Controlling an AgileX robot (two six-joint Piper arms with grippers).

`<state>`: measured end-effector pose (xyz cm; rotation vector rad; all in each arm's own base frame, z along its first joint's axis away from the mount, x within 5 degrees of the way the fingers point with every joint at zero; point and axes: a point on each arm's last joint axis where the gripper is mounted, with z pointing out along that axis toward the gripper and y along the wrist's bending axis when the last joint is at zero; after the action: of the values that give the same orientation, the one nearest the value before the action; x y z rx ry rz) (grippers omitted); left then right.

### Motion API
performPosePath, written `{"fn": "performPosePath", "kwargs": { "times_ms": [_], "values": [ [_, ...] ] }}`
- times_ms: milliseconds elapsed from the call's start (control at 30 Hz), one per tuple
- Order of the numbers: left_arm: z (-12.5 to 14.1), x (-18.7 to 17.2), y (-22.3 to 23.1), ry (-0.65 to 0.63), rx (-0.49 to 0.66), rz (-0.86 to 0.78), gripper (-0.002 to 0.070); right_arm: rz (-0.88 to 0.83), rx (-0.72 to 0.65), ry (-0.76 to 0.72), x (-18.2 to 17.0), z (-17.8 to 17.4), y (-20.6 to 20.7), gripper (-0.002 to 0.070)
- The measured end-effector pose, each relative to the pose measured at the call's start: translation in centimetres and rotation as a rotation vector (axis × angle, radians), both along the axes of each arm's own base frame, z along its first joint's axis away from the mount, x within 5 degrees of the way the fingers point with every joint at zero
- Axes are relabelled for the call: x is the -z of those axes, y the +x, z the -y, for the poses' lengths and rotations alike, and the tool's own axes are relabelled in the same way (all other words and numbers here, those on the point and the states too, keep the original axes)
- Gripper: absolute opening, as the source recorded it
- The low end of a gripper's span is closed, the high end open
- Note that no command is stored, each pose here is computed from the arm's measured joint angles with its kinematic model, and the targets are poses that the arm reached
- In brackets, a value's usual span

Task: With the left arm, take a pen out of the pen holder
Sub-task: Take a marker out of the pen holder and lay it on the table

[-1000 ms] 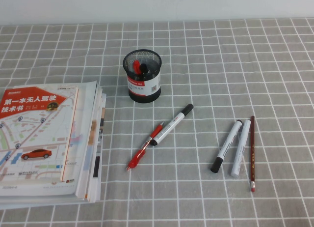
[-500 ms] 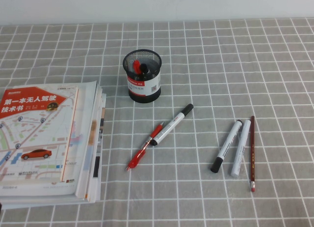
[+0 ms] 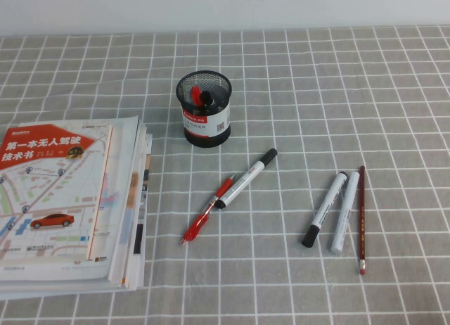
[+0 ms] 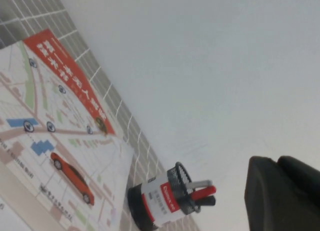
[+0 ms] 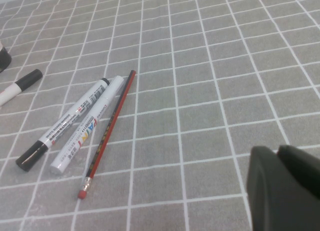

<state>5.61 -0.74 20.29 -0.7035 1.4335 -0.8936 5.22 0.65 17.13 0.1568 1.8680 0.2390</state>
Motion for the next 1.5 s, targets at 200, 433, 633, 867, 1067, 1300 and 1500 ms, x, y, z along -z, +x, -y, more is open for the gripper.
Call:
{"fn": "performPosePath", "kwargs": {
  "times_ms": [200,433,633,867,1067,1300,1500],
  "values": [
    [0.6,-0.8,-0.3,0.075,0.066,-0.008,0.0000,0.000,0.000,0.000,0.0,0.0,0.0,-0.0013],
    [1.8,-9.2,-0.3,0.587,0.178,0.103,0.0000,0.000,0.000,0.000,0.0,0.0,0.0,-0.0013],
    [2.6,-14.2,4.3,0.853,0.271,0.057,0.0003,0.000,0.000,0.000,0.0,0.0,0.0,-0.0013],
    [4.8,-15.8,11.4,0.933,0.457,0.068,0.0278,0.000,0.000,0.000,0.0,0.0,0.0,-0.0013],
    [8.5,-14.4,16.6,0.990,0.631,0.117,0.0444,0.000,0.000,0.000,0.0,0.0,0.0,-0.0013],
    [11.3,-11.4,22.6,1.088,0.749,0.085,0.0458,0.000,0.000,0.000,0.0,0.0,0.0,-0.0013],
    [12.5,-9.7,26.2,1.107,0.774,0.079,0.0459,0.000,0.000,0.000,0.0,0.0,0.0,-0.0013]
  ]
}}
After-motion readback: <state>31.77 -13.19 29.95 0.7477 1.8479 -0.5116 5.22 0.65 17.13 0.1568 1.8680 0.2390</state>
